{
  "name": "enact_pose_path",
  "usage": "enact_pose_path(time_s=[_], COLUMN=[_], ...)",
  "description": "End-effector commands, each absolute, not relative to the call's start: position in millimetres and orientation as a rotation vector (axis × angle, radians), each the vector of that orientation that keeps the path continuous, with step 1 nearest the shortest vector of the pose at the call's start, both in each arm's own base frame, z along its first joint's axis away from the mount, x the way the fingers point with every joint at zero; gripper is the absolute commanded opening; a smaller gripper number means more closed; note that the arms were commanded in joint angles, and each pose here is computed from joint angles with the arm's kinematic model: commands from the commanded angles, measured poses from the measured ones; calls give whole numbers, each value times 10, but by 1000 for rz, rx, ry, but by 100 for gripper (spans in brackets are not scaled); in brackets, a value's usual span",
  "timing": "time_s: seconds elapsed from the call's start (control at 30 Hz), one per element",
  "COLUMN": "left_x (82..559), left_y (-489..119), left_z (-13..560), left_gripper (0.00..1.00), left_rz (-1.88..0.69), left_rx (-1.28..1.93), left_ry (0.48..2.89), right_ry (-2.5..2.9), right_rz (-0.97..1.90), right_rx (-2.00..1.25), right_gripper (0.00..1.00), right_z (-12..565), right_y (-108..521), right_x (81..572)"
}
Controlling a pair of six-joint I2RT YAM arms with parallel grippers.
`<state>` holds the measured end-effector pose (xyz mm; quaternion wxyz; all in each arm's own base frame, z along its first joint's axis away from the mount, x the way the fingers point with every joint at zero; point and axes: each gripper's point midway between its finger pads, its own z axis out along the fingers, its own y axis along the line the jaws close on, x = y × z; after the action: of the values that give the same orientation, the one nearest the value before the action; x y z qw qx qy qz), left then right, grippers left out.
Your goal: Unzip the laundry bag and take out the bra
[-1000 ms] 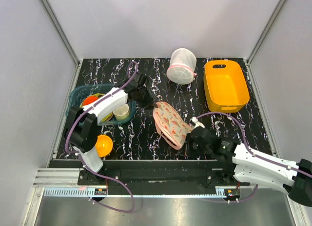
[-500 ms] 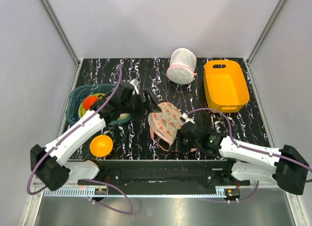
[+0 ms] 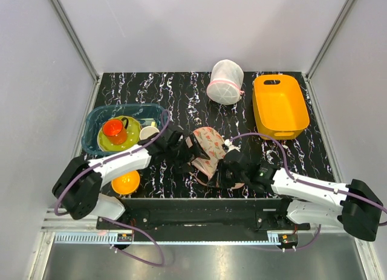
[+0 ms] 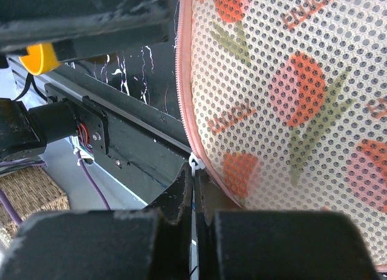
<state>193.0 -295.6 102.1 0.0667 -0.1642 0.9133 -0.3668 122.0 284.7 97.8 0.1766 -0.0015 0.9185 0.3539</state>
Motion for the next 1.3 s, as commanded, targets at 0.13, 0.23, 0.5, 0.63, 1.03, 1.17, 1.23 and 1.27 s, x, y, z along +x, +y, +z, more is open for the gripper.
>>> enact_pose_path(time_s=[0.13,0.23,0.5,0.63,1.03,1.17,1.23,1.27], left_x=[2152,2170,2519,2659,2854,2735,2652,2570], left_y=[-3531,-3533,-3074,-2930,-2870,-3013,-3097,-3163], left_z=[1179,1177,1367,1429,1695,1583,1510,1438], left_gripper=[92,51,0,0,0,0,0,0], left_rz=[-1282,-1237,-958,-952,-1034,-1087,-1105,-1105], left_rx=[-428,-430,-453,-477,-377,-345,-336,-313], left_ry=[2700,2722,2695,2676,2638,2652,2672,2692], right_ry=[2547,2553,2578,2584,2656,2646,2650,2624], right_rz=[1069,1055,1025,1013,909,832,758,742], right_rx=[-35,-36,48,88,203,177,112,99], right_gripper=[0,0,0,0,0,16,54,61], right_z=[1193,1183,1045,991,474,592,648,791], right_y=[2906,2861,2461,2292,1961,1939,1910,1920], right_x=[1219,1201,992,909,760,847,888,950])
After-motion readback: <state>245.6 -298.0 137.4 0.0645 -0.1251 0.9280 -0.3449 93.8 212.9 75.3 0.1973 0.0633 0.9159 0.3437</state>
